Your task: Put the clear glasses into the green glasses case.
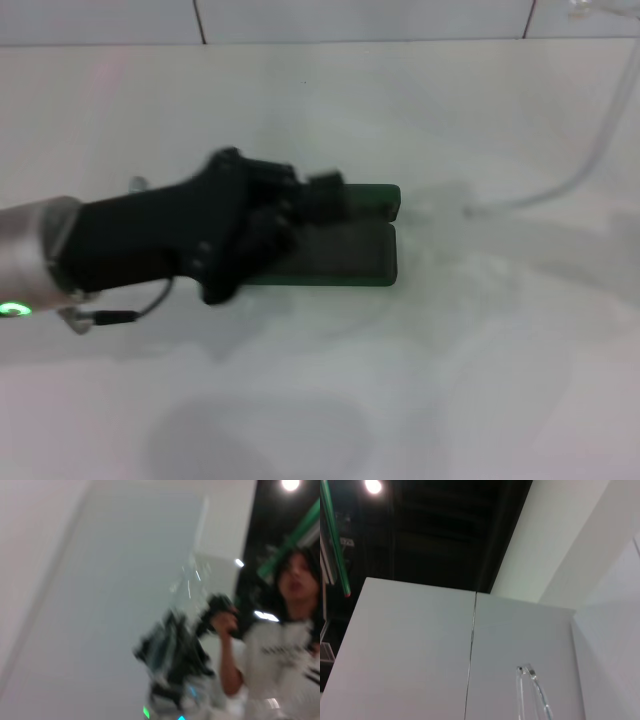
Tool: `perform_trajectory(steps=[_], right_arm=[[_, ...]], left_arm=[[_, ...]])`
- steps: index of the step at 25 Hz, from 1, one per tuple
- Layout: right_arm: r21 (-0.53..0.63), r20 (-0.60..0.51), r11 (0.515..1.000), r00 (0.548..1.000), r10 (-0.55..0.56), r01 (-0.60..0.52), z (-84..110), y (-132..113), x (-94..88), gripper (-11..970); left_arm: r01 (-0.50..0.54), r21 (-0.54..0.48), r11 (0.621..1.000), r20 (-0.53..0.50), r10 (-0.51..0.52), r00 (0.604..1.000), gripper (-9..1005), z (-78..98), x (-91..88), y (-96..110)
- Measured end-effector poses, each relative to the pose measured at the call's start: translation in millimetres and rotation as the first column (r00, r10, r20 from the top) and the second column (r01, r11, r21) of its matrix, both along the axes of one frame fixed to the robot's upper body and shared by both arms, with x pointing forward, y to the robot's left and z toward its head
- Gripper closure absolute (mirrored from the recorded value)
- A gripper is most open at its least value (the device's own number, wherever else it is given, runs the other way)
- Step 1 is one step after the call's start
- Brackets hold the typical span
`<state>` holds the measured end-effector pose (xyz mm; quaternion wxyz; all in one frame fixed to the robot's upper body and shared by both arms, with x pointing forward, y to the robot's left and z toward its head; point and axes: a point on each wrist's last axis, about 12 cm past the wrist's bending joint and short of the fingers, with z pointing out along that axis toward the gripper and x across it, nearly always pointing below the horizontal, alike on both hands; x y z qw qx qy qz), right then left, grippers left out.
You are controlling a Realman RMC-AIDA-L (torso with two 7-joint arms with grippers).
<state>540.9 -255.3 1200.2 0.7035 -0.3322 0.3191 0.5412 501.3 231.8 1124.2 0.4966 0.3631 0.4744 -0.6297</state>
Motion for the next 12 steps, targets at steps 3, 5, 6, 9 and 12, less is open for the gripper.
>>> perform_trajectory(steps=[3, 5, 6, 9, 12], right_arm=[[0.027, 0.002, 1.0, 1.0, -0.001, 0.0, 0.3, 11.2, 9.0, 888], [0.037, -0.008, 0.999, 1.0, 0.008, -0.008, 0.4, 20.1, 15.7, 888], [0.039, -0.015, 0.999, 1.0, 0.011, -0.01, 0.3, 25.8, 19.9, 888], [0.019, -0.03, 1.0, 1.0, -0.001, 0.001, -3.1, 36.9, 27.0, 888], [-0.032, -0.044, 0.999, 0.999, -0.005, 0.004, -9.5, 47.2, 29.5, 889]], left_arm=[[0.088, 0.049, 0.995, 0.007, -0.089, 0.996, 946, 0.4, 3.0, -17.5], [0.134, 0.067, 0.989, 0.016, -0.135, 0.991, 946, 1.3, 3.6, -26.3], [0.154, 0.074, 0.985, 0.021, -0.156, 0.988, 946, 2.0, 4.0, -30.2], [0.189, 0.079, 0.979, 0.04, -0.192, 0.981, 946, 3.9, 5.1, -38.9], [0.168, 0.047, 0.985, 0.056, -0.171, 0.984, 946, 6.8, 6.7, -39.2]])
